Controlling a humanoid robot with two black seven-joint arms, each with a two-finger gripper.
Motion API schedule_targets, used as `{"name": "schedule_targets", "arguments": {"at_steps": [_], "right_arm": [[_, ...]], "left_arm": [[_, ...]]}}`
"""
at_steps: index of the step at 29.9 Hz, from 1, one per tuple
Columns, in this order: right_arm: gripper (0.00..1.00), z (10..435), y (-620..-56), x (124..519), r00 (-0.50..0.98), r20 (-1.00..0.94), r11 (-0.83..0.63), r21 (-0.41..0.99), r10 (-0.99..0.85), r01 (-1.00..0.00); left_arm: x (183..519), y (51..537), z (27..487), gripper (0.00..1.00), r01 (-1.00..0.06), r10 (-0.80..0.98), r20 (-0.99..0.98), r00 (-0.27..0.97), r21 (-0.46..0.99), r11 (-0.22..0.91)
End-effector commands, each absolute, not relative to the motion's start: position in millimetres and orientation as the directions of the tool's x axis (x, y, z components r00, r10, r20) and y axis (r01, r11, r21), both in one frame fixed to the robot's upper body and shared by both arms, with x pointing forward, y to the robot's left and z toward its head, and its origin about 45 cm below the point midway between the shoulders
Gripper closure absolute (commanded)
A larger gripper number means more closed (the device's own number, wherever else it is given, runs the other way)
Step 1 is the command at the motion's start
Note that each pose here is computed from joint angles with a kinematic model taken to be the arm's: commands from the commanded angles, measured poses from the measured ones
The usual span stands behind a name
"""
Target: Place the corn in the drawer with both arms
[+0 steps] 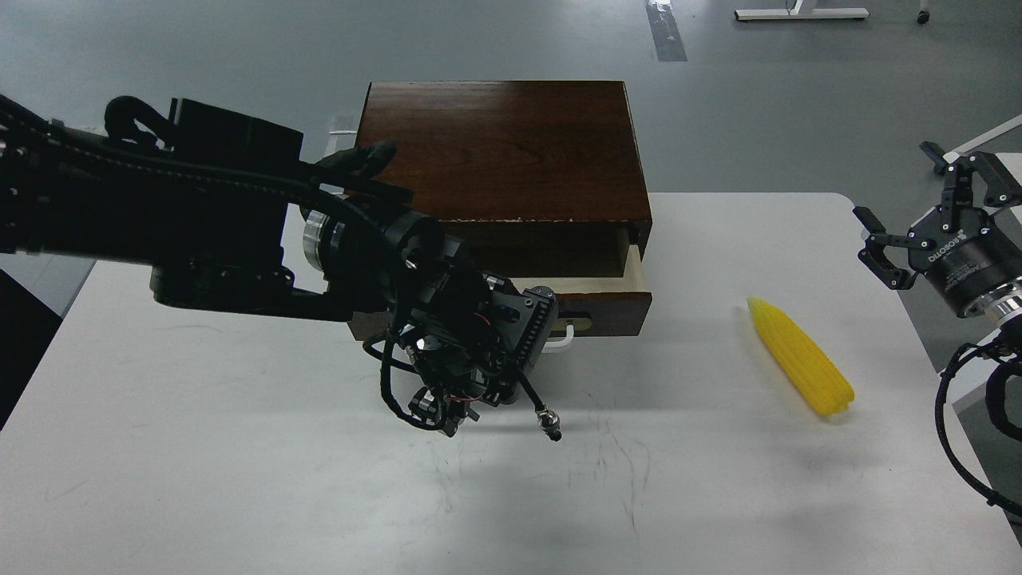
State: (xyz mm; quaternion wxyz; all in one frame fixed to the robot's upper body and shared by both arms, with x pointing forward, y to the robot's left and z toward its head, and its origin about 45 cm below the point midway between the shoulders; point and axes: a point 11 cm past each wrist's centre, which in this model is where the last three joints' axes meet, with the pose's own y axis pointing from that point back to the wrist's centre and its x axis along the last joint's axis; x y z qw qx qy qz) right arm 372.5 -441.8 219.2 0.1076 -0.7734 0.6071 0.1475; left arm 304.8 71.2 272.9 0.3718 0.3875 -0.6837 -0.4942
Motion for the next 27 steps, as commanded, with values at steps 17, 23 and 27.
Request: {"name": "schedule_targets", "arguments": {"at_steps": [17,23,27], "right_arm": [[0.0,220.1,-446.4,371.3,0.211,-0.352,-0.231,0.015,-0.912,-0.973],[0.0,217.7,-446.8,369.1,0.209,-0.354,-0.231,0.022,-0.912,-0.973],[0.0,215.1,-448.7,367.0,0.202,-0.354,-0.226,0.028,-0.913,-0.974]], "left_arm": [[299.7,77.7,337.8,0.02,-0.215,-0.867,0.258,-0.427,0.902,0.375],[300.6,105.0,328.8,0.02,-0.096,-0.847,0.515,-0.133,0.844,0.528],[298.1,119.8,333.2,0.02,-0.02,-0.717,0.675,0.175,0.731,0.683]]}}
